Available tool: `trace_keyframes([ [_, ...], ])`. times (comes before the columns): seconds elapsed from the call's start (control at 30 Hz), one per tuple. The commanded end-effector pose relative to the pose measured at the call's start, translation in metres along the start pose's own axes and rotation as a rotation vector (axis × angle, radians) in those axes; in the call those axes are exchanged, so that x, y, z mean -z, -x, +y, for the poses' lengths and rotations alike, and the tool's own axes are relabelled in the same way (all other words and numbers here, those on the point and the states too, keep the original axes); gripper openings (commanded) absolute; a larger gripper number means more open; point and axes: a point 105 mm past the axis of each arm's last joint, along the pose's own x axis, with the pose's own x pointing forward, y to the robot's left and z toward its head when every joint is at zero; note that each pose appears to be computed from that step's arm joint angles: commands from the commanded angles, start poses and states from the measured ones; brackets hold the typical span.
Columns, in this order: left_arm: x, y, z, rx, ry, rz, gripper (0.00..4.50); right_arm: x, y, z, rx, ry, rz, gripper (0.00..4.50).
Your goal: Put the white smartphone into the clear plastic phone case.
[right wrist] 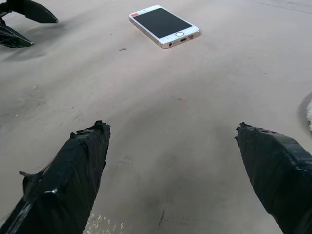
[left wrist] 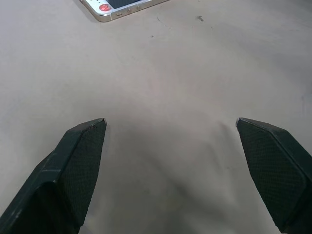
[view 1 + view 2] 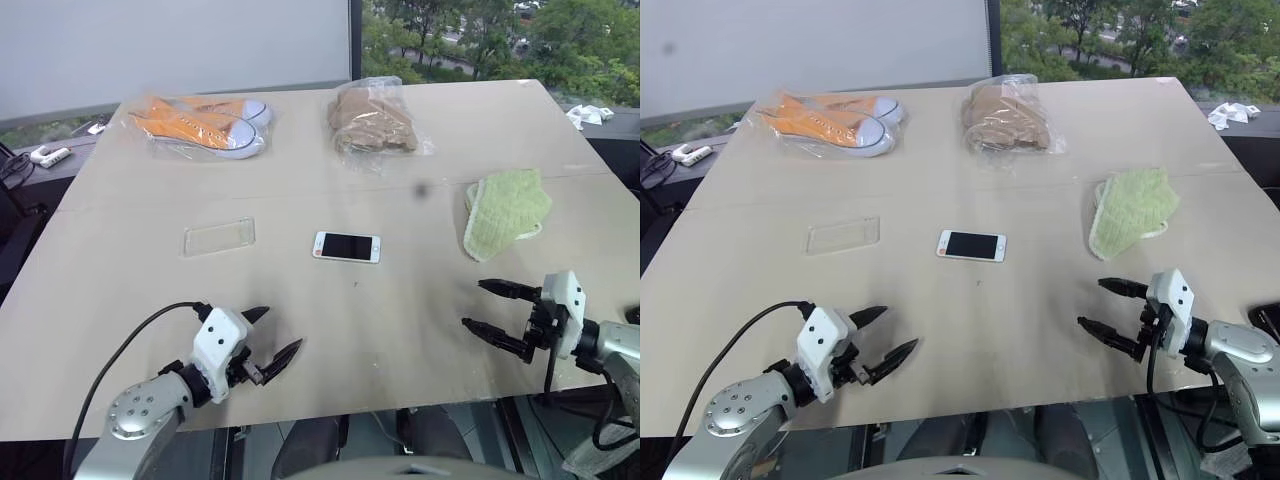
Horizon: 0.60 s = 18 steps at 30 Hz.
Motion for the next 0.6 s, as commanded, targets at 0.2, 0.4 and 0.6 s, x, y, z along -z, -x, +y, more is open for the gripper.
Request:
trace_keyframes([
  [0.2, -0.0073, -0.0011, -0.0020, 0.009, -0.006, -0.043, 4.41, -0.0108, 0.0028, -0.0020, 0.005, 0.048, -0.023, 4.50],
  [0.4, -0.0080, -0.0010, -0.0014, 0.008, -0.006, -0.048, 4.41, -0.0108, 0.0025, -0.0020, 0.004, 0.050, -0.024, 4.50],
  [0.6, -0.0083, -0.0009, -0.0009, 0.008, -0.003, -0.051, 4.41, -0.0108, 0.0021, -0.0018, 0.002, 0.050, -0.026, 4.50],
])
